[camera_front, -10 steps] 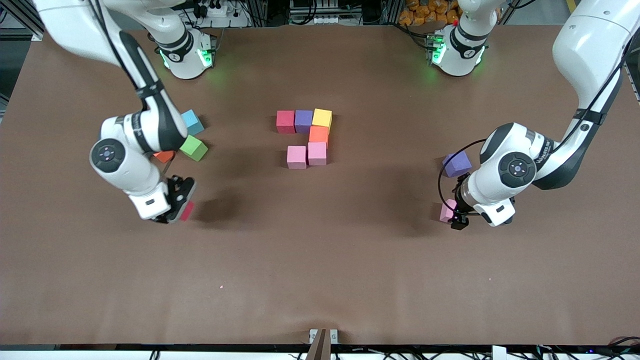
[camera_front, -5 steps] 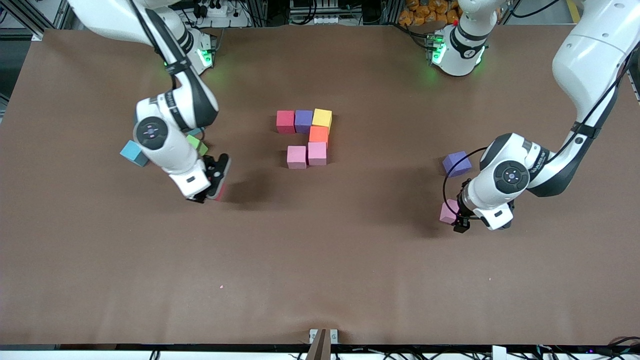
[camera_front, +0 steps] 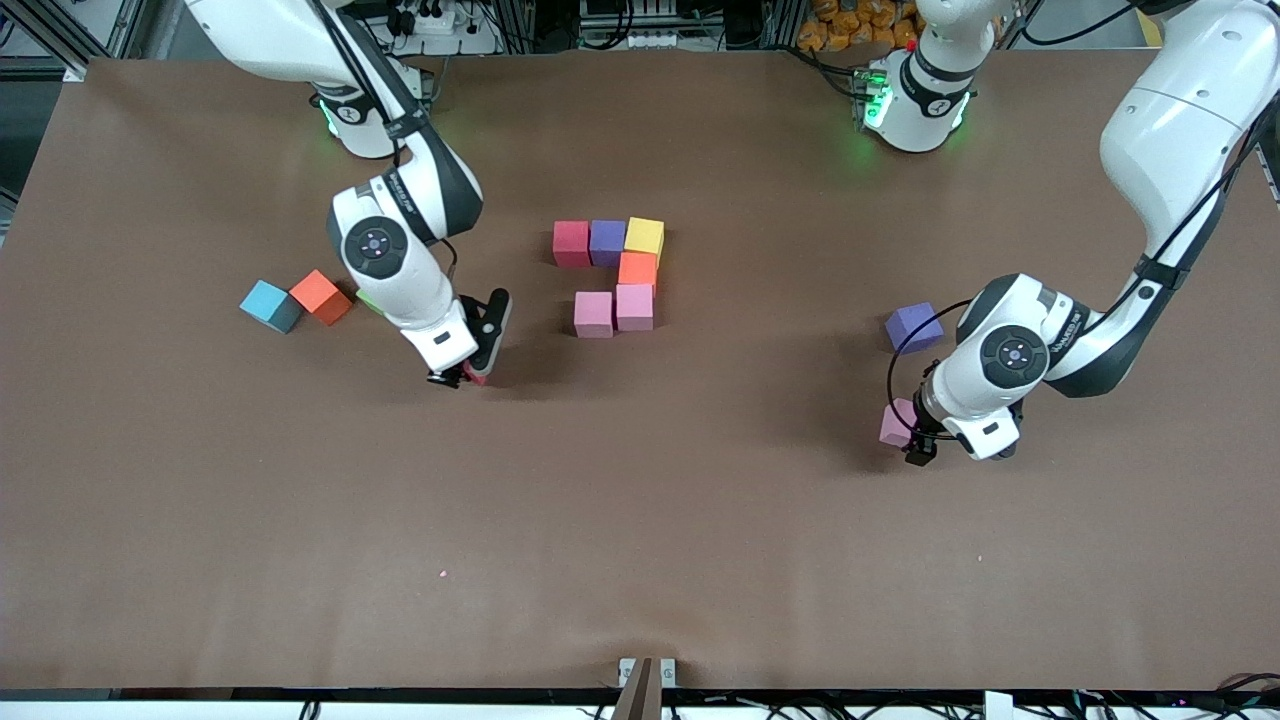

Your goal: Form number 2 with 11 blocks

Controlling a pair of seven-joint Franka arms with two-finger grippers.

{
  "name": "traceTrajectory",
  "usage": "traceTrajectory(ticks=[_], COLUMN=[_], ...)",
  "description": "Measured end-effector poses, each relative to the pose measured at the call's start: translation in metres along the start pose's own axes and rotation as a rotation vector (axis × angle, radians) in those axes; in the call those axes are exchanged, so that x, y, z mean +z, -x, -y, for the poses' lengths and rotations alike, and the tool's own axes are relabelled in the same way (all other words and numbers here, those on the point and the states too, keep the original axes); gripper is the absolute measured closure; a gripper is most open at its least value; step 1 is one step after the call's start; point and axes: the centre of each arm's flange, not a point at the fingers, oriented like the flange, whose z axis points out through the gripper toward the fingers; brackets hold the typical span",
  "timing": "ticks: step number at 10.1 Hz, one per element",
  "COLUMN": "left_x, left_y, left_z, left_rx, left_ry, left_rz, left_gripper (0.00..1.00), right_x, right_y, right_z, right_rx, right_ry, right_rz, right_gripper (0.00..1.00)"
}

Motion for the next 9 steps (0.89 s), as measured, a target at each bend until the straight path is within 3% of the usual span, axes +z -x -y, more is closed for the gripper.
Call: traceTrajectory(ticks=[3,6,9], left_x=[0.007,0.006,0.0], left_y=[0.002,0.001,0.002], left_z=[0.001,0.0,-0.004], left_rx=[0.003,0.003,0.005], left_ry=[-0.005,0.0,0.014], left_rz=[0.009,0.009,0.009], left_gripper=[0.01,0.4,0.4], right_x=[0.021,0.033,0.051], right_y=[-0.03,-0.05,-0.061], right_z=[0.027,0.045,0.062], right_rx=[-0.069,-0.108,-0.106], right_ry=[-0.013,-0.033,-0.06], right_rz=[0.004,0.003,0.014], right_gripper=[0.41,0.41,0.41])
